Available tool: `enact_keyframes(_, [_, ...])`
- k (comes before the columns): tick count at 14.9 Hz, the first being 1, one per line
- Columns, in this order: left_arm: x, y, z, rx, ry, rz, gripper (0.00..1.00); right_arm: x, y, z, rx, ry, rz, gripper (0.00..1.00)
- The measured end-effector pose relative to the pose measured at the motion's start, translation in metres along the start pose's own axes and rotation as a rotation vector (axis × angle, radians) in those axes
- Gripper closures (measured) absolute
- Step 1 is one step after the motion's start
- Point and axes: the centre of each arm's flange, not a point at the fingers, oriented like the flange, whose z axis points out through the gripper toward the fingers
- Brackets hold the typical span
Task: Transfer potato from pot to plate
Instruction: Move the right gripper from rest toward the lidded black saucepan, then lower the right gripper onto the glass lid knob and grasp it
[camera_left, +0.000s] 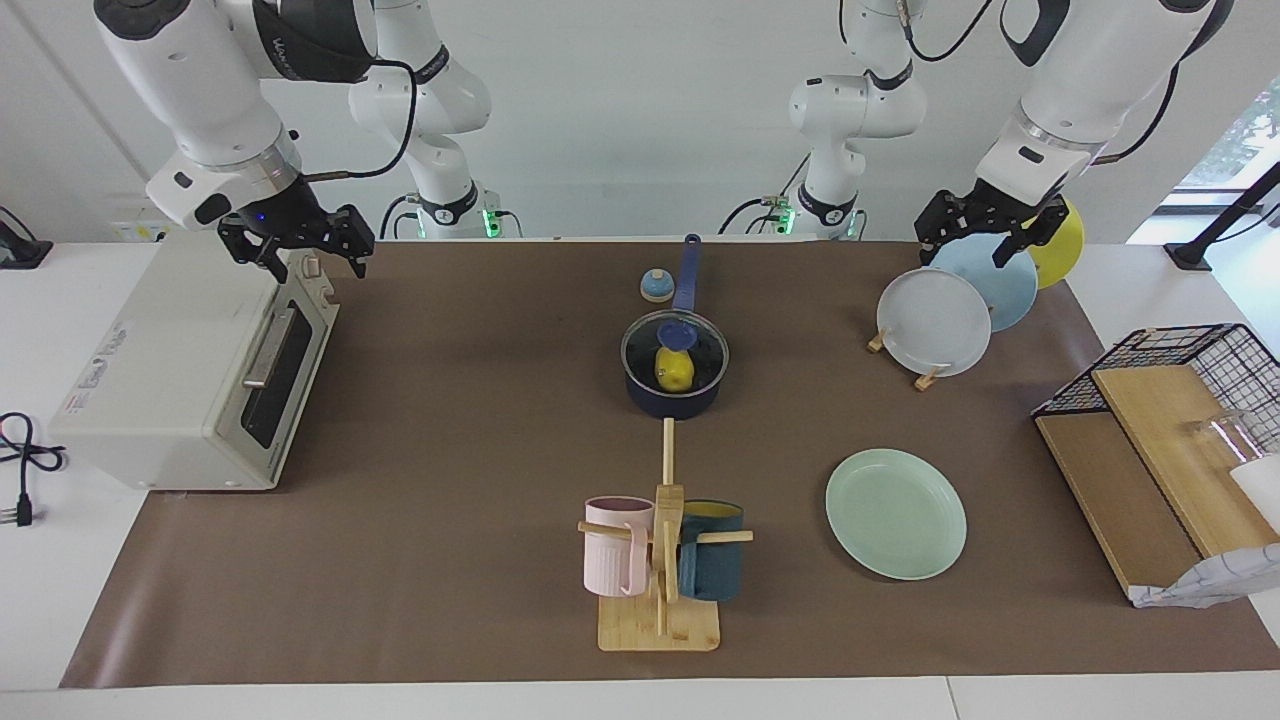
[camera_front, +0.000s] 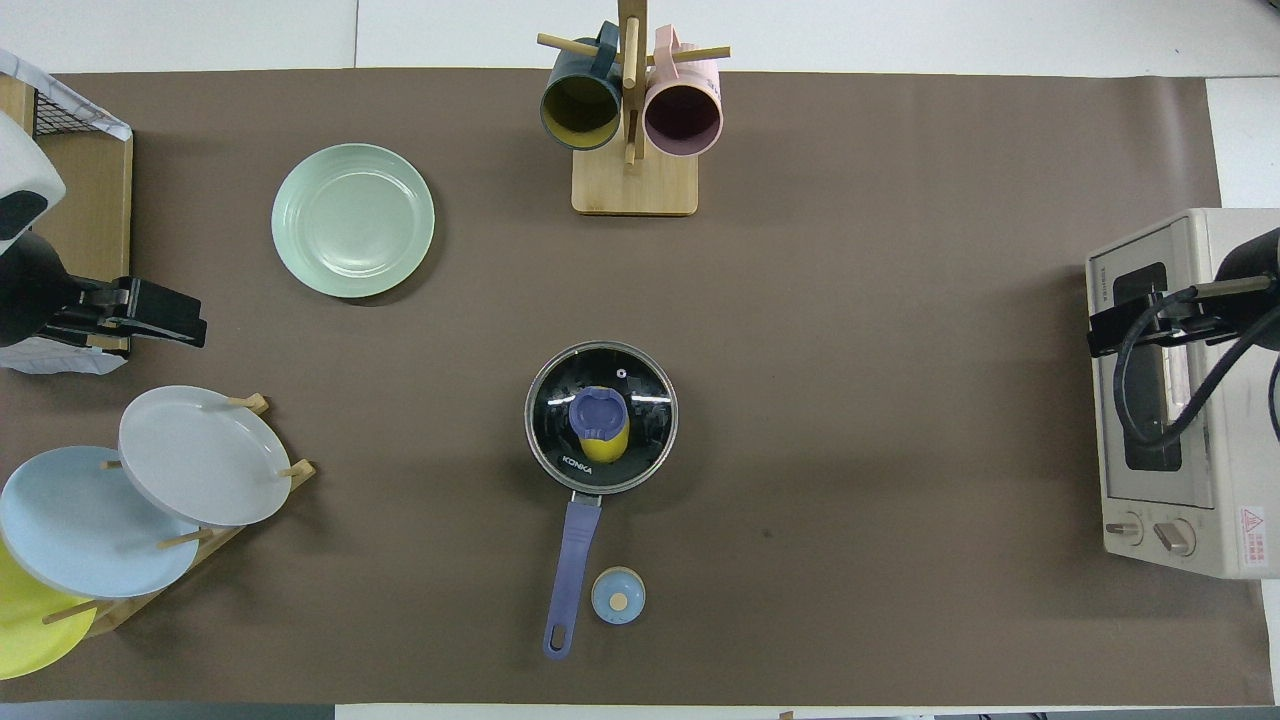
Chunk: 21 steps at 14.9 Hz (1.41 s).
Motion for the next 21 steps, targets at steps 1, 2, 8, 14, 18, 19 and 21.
enact_keyframes(1, [0.0, 0.0, 0.0, 0.0, 0.0, 0.0, 0.0, 0.0, 0.0, 0.0, 0.0, 0.0, 0.0, 0.0])
enact_keyframes(2, [0.0, 0.0, 0.0, 0.0, 0.0, 0.0, 0.0, 0.0, 0.0, 0.0, 0.0, 0.0, -0.001, 0.0])
enact_keyframes(8, [0.0, 0.0, 0.0, 0.0, 0.0, 0.0, 0.0, 0.001, -0.002, -0.001, -0.001, 0.008, -0.004, 0.0])
enact_keyframes(14, [0.0, 0.0, 0.0, 0.0, 0.0, 0.0, 0.0, 0.007, -0.039, -0.005, 0.003, 0.052, -0.07, 0.0])
enact_keyframes(18, [0.0, 0.0, 0.0, 0.0, 0.0, 0.0, 0.0, 0.004, -0.127, -0.002, 0.002, 0.052, -0.078, 0.0])
enact_keyframes(19, [0.0, 0.0, 0.0, 0.0, 0.0, 0.0, 0.0, 0.002, -0.155, 0.001, 0.0, 0.05, -0.06, 0.0])
enact_keyframes(21, [0.0, 0.0, 0.0, 0.0, 0.0, 0.0, 0.0, 0.002, -0.211, 0.009, -0.001, 0.057, -0.025, 0.0])
